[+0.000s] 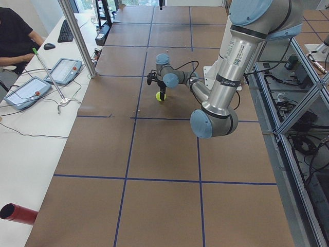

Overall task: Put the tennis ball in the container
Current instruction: 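Lower the left gripper and close it around the tennis ball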

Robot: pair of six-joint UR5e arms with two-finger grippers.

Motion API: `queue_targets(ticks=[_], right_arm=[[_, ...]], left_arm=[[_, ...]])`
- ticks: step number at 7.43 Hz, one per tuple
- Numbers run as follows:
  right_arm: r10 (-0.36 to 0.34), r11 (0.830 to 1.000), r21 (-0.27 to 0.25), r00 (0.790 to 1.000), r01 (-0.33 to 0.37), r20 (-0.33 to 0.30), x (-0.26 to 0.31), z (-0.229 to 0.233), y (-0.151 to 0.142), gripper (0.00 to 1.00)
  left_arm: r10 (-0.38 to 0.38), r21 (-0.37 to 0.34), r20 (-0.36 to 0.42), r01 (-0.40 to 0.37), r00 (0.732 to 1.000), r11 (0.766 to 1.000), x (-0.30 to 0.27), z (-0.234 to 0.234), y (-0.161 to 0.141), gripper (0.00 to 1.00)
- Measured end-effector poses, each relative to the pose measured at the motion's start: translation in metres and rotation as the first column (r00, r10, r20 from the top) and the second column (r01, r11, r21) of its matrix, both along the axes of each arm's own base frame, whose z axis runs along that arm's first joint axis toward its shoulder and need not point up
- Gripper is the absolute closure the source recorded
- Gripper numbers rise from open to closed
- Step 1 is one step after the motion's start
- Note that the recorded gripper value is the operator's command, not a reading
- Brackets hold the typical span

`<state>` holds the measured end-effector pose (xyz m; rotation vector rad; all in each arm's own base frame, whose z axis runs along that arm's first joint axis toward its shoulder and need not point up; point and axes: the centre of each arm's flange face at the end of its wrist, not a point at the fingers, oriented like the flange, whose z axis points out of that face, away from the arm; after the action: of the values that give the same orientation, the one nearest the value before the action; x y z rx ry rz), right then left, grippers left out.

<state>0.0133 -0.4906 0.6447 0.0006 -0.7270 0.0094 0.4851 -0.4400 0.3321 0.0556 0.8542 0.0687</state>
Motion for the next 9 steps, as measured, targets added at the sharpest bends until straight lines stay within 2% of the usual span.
queue_targets(ticks=[3, 9], right_arm=[[0.000, 1.000, 0.000, 1.000, 0.000, 0.000, 0.000, 0.000, 0.000, 0.00], [0.000, 1.000, 0.000, 1.000, 0.000, 0.000, 0.000, 0.000, 0.000, 0.00]], left_arm=[[0.002, 0.006, -0.002, -0.002, 1.000, 1.000, 0.000, 0.002, -0.001, 0.00], [-0.027, 0.023, -0.006, 0.027, 1.000, 0.999, -0.009, 0.020, -0.027, 0.02]])
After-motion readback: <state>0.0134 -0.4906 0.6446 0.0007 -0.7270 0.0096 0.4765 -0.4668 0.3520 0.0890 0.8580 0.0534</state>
